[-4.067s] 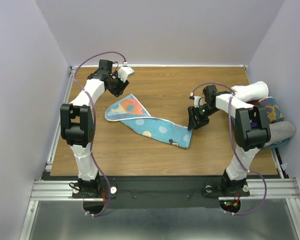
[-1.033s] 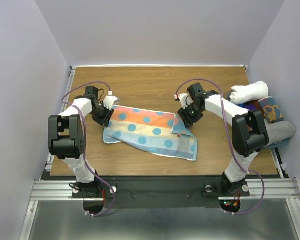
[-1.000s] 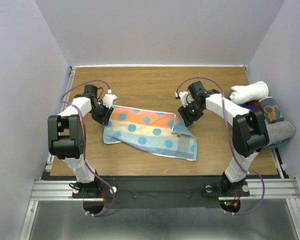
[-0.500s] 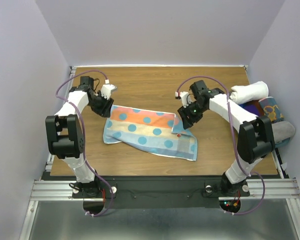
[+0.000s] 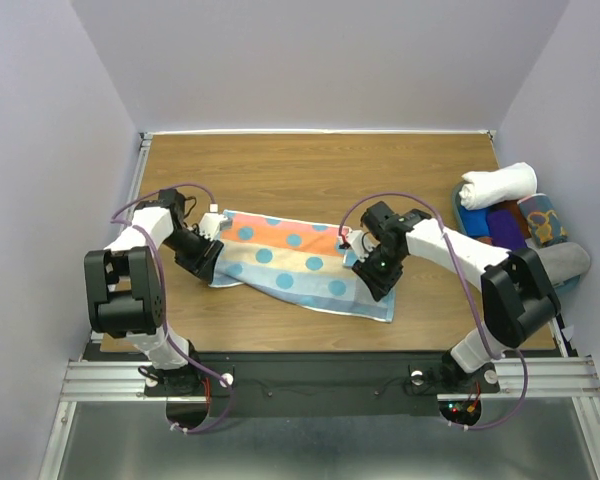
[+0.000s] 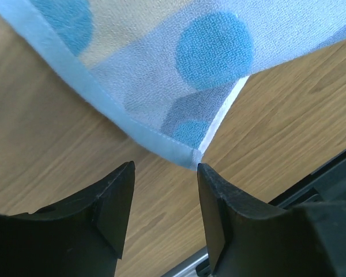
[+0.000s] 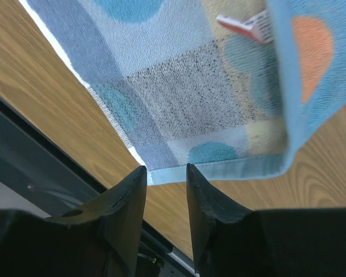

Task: Roll the towels
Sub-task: Flatten the towel

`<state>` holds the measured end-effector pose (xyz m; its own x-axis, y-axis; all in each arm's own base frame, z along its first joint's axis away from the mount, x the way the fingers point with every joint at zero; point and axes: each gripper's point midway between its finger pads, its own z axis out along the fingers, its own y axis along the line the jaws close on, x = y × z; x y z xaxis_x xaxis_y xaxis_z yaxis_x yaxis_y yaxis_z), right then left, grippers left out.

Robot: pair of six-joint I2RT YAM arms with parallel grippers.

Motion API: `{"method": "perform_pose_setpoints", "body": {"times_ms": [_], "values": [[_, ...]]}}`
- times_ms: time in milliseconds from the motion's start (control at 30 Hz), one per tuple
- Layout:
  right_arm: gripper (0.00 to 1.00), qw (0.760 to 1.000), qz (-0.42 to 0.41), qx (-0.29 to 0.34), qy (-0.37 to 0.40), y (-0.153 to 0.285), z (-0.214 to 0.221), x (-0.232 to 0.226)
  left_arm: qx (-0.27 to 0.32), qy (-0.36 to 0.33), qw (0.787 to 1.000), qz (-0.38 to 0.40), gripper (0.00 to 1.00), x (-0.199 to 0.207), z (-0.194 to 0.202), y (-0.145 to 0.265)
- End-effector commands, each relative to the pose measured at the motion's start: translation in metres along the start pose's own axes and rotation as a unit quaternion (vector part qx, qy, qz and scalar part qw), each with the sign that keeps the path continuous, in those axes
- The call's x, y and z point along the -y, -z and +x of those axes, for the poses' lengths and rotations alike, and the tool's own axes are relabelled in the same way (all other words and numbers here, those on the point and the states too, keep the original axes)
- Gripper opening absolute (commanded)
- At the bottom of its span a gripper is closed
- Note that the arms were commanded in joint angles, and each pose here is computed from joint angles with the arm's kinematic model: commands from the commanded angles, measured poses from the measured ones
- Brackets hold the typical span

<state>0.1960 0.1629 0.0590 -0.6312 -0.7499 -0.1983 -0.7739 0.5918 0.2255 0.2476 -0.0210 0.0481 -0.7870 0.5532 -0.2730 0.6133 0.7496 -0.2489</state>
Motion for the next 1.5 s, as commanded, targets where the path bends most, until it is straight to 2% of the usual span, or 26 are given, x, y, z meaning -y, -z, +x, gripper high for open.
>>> {"method": "perform_pose_setpoints", "body": {"times_ms": [0, 100, 167, 233, 267, 367, 467, 533, 767, 833, 867, 900, 933, 1067, 1167, 1333, 1467], "values": [[0.39, 0.999, 0.034, -0.013, 0.005, -0.011, 0.001, 0.014, -0.009, 0.028, 0.999, 0.043, 0.59, 0.013, 0.006, -0.013], [0.36, 0.999, 0.041, -0.032, 0.004, -0.020, 0.008, 0.020, -0.006, 0.035, 0.998, 0.056, 0.59, 0.016, 0.005, -0.016], [0.36, 0.998, 0.056, -0.040, 0.006, -0.026, 0.012, 0.026, 0.002, 0.038, 0.997, 0.074, 0.52, 0.020, 0.000, -0.018], [0.35, 0.996, 0.076, -0.050, 0.007, -0.029, 0.015, 0.035, 0.006, 0.041, 0.995, 0.091, 0.44, 0.025, -0.002, -0.019], [0.34, 0.995, 0.081, -0.060, 0.009, -0.033, 0.019, 0.038, 0.005, 0.037, 0.995, 0.092, 0.32, 0.025, -0.003, -0.018], [0.32, 0.992, 0.103, -0.076, 0.011, -0.037, 0.028, 0.048, -0.009, 0.031, 0.996, 0.082, 0.13, 0.021, 0.002, -0.015], [0.32, 0.987, 0.127, -0.094, 0.017, -0.043, 0.037, 0.058, -0.020, 0.017, 0.998, 0.050, 0.03, 0.011, 0.006, -0.002], [0.31, 0.984, 0.144, -0.100, 0.019, -0.045, 0.040, 0.065, -0.036, 0.011, 0.999, 0.021, 0.00, 0.001, 0.013, 0.006], [0.31, 0.982, 0.159, -0.097, 0.023, -0.042, 0.036, 0.071, -0.087, -0.013, 0.995, -0.042, 0.00, -0.018, 0.036, 0.012], [0.36, 0.987, 0.136, -0.078, 0.026, -0.036, 0.027, 0.062, -0.097, -0.020, 0.994, -0.033, 0.28, -0.015, 0.040, 0.012], [0.39, 0.989, 0.132, -0.055, 0.027, -0.026, 0.019, 0.058, -0.085, -0.023, 0.996, -0.025, 0.37, -0.013, 0.036, 0.013], [0.45, 0.994, 0.094, -0.034, 0.032, -0.019, 0.008, 0.042, -0.076, -0.035, 0.996, -0.021, 0.48, -0.012, 0.031, 0.017], [0.48, 0.995, 0.087, -0.015, 0.035, -0.010, -0.001, 0.038, -0.059, -0.041, 0.997, -0.009, 0.50, -0.008, 0.023, 0.019], [0.50, 0.995, 0.061, 0.069, 0.043, 0.030, -0.040, 0.018, 0.000, -0.065, 0.998, 0.011, 0.52, -0.006, -0.015, 0.037], [0.47, 0.990, 0.063, 0.117, 0.041, 0.054, -0.067, 0.014, 0.058, -0.069, 0.996, -0.004, 0.52, -0.018, -0.055, 0.051], [0.40, 0.991, 0.070, 0.107, 0.037, 0.041, -0.092, 0.027, 0.150, -0.058, 0.986, -0.031, 0.52, -0.041, -0.117, 0.068], [0.41, 0.991, 0.099, 0.087, 0.030, 0.024, -0.113, 0.041, 0.179, -0.029, 0.983, -0.037, 0.54, -0.054, -0.138, 0.066]]}}
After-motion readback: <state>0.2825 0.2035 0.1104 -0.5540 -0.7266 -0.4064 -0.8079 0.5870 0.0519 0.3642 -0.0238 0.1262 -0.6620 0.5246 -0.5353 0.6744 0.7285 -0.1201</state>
